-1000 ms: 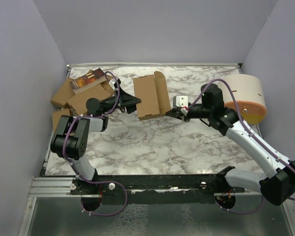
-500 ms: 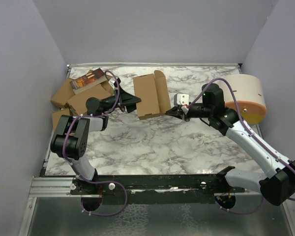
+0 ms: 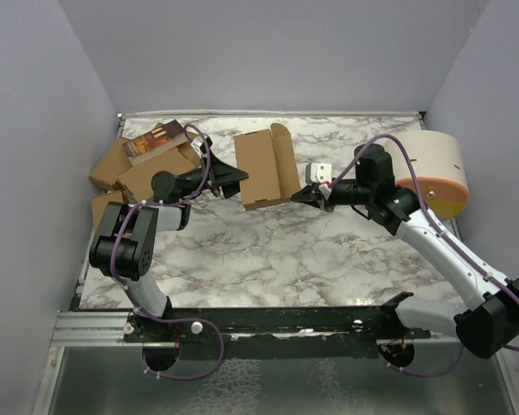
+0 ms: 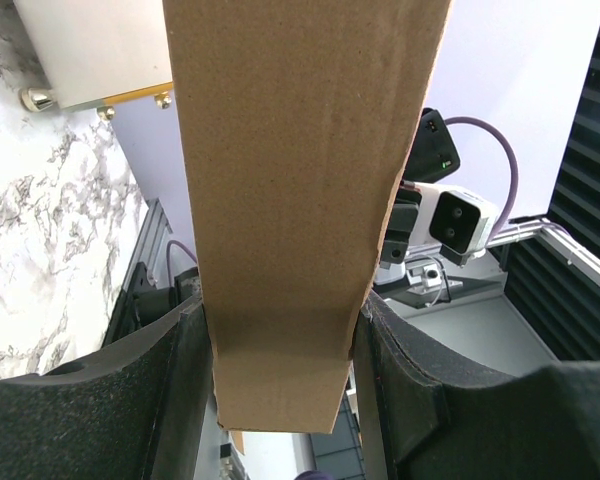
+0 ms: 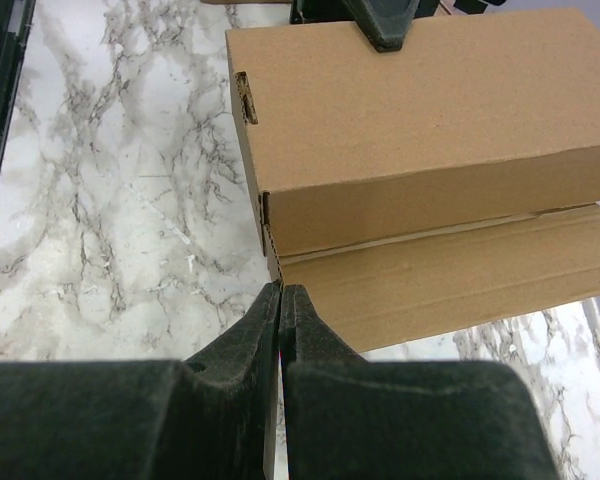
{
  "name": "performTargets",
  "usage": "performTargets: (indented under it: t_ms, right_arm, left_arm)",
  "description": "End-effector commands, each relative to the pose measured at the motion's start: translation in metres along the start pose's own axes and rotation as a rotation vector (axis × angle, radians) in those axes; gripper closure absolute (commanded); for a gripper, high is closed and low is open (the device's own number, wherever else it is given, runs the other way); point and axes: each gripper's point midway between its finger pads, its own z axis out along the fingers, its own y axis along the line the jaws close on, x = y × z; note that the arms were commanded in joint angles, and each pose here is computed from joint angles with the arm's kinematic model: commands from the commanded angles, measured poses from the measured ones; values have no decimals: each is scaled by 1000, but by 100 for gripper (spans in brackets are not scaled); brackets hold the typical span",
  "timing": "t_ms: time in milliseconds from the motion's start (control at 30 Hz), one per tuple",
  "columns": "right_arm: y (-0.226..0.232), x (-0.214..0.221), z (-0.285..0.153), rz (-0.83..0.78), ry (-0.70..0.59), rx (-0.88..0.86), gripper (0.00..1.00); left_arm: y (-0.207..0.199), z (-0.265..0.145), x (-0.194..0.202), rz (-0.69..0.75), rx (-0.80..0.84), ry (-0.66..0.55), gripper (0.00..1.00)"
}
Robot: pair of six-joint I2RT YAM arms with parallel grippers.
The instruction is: Fold the paper box
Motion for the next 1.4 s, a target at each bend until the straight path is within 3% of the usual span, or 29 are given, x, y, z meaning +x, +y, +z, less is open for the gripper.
performTargets:
  t_ms: [0, 1100, 1367]
  right_arm:
    - [-7, -8, 0, -21, -10, -11, 99]
    - [-10, -19, 24, -26, 116, -55, 99]
    - [-19, -19, 19, 0, 105, 47, 99]
  left_arm:
    - [-27, -1, 10, 232, 121, 17, 85]
    - [0, 1, -6, 235, 55, -65, 87]
    - [1, -2, -7, 199, 89, -84, 87]
